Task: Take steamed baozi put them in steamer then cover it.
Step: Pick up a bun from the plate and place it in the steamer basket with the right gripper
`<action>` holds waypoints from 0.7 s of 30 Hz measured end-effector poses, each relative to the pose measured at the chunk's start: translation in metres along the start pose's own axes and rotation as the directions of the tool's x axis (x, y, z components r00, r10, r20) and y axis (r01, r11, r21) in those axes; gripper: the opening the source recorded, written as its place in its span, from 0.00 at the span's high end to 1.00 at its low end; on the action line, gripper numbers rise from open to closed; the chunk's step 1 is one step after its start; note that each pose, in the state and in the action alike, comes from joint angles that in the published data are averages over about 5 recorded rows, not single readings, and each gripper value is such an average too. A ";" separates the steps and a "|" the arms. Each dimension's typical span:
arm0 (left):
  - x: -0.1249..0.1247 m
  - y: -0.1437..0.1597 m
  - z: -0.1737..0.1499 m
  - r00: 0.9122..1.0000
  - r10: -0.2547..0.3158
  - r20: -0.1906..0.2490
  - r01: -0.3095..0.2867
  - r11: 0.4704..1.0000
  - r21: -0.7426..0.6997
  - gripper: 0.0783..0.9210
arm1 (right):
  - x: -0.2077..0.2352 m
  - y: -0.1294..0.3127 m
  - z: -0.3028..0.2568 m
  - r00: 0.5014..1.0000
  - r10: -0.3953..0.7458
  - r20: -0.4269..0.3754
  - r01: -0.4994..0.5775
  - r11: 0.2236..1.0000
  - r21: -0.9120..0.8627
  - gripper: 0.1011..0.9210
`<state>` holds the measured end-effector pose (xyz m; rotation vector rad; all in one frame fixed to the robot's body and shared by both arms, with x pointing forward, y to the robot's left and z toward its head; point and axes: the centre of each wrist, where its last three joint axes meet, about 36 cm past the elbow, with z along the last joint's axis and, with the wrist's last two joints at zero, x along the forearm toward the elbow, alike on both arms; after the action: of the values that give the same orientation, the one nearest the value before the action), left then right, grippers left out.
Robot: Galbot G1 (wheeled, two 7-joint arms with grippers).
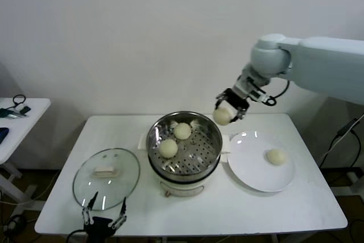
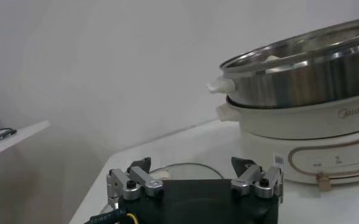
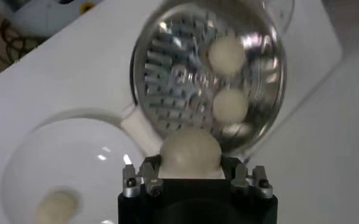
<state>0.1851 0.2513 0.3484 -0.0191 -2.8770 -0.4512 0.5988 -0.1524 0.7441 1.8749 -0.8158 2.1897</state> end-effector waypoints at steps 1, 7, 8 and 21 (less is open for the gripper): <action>0.000 0.000 0.000 1.000 -0.001 -0.001 0.001 1.000 -0.001 0.12 | -0.004 -0.006 -0.009 1.000 -0.005 0.006 0.005 0.999 0.047 0.31; 0.001 0.003 0.000 1.000 -0.009 0.000 0.009 1.000 -0.001 0.12 | -0.044 -0.022 -0.050 0.998 -0.056 0.040 0.044 0.965 0.257 0.31; 0.001 0.004 0.000 1.000 -0.011 0.000 0.011 1.000 -0.001 0.12 | -0.051 -0.023 -0.055 0.997 -0.064 0.044 0.049 0.958 0.282 0.31; 0.002 0.004 0.004 1.000 -0.020 -0.009 0.020 1.000 0.003 0.12 | -0.131 -0.023 -0.085 0.991 -0.119 0.057 0.079 0.880 0.469 0.31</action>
<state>0.1824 0.2561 0.3468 0.0126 -2.8719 -0.4500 0.5629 -0.0606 0.6203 2.1682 -0.1929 2.4112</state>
